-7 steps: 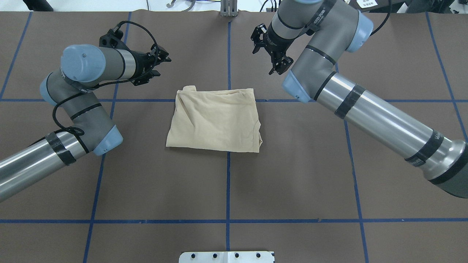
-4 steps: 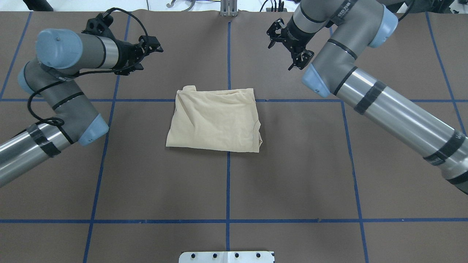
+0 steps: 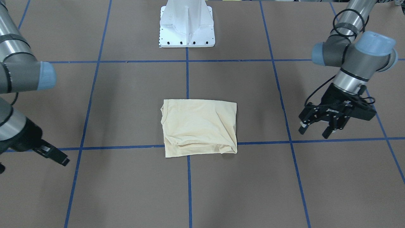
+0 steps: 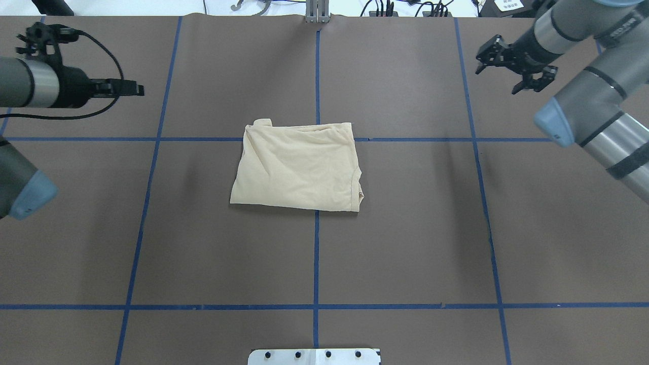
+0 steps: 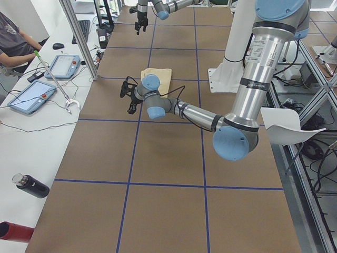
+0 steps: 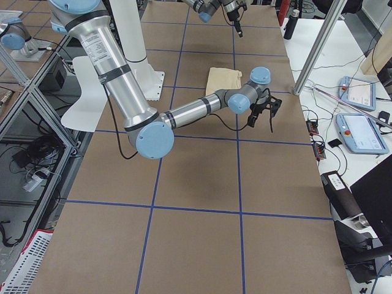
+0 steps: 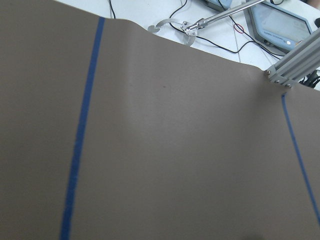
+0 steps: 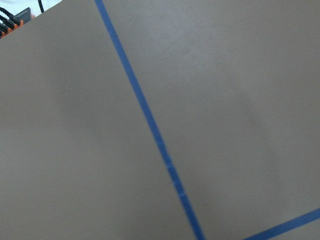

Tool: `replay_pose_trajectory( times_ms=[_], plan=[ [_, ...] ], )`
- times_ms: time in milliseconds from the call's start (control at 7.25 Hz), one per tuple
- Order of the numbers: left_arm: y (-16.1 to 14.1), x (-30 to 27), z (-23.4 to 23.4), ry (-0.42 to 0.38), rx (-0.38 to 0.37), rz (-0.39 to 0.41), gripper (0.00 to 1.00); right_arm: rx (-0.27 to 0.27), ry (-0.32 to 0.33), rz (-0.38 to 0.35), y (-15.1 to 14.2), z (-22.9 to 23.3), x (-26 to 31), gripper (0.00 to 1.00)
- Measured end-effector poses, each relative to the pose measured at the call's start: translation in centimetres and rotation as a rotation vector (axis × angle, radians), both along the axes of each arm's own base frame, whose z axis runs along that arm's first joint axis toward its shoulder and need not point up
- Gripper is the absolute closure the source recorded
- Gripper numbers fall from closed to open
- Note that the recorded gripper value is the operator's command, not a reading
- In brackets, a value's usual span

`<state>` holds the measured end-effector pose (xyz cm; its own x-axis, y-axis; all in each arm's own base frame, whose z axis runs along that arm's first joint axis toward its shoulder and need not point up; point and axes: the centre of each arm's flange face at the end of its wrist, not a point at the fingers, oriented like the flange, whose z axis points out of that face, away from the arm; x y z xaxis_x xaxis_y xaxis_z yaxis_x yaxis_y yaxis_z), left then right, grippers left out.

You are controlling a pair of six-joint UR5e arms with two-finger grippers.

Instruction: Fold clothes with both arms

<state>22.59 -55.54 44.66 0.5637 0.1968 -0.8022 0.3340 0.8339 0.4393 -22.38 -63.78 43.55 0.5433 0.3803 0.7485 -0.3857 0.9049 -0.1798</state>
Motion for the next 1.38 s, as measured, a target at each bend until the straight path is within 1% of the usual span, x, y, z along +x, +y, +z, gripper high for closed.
replay_pose_trajectory(
  times_ms=[138,276,414,552,690,828,966,1104,1380],
  plan=[
    [-0.1,-6.1,3.2,-0.118,0.082,0.045,0.00,0.073,0.053,-0.068,0.7,4.1,5.1,0.00],
    [-0.4,-12.6,5.7,-0.225,0.126,0.091,0.00,0.122,0.109,-0.137,1.3,7.8,10.5,0.00],
    [-0.6,-18.6,7.3,-0.300,0.131,0.134,0.00,0.151,0.164,-0.208,1.7,10.5,15.9,0.00],
    [-0.6,-23.0,8.3,-0.346,0.121,0.162,0.00,0.169,0.203,-0.282,2.1,12.3,20.4,0.00],
    [-0.5,-25.8,9.0,-0.374,0.098,0.180,0.00,0.181,0.223,-0.346,2.9,13.7,23.7,0.00],
    [-0.2,-27.2,9.6,-0.386,0.063,0.192,0.00,0.186,0.227,-0.388,4.1,15.0,25.8,0.00],
    [0.5,-28.0,10.2,-0.394,0.037,0.207,0.00,0.189,0.220,-0.409,5.4,16.1,26.8,0.00],
    [1.9,-28.3,11.3,-0.397,0.029,0.232,0.00,0.182,0.209,-0.417,6.2,16.9,27.1,0.00],
    [5.3,-28.3,12.0,-0.373,0.037,0.271,0.00,0.165,0.190,-0.422,7.7,18.4,27.2,0.00]
  ],
)
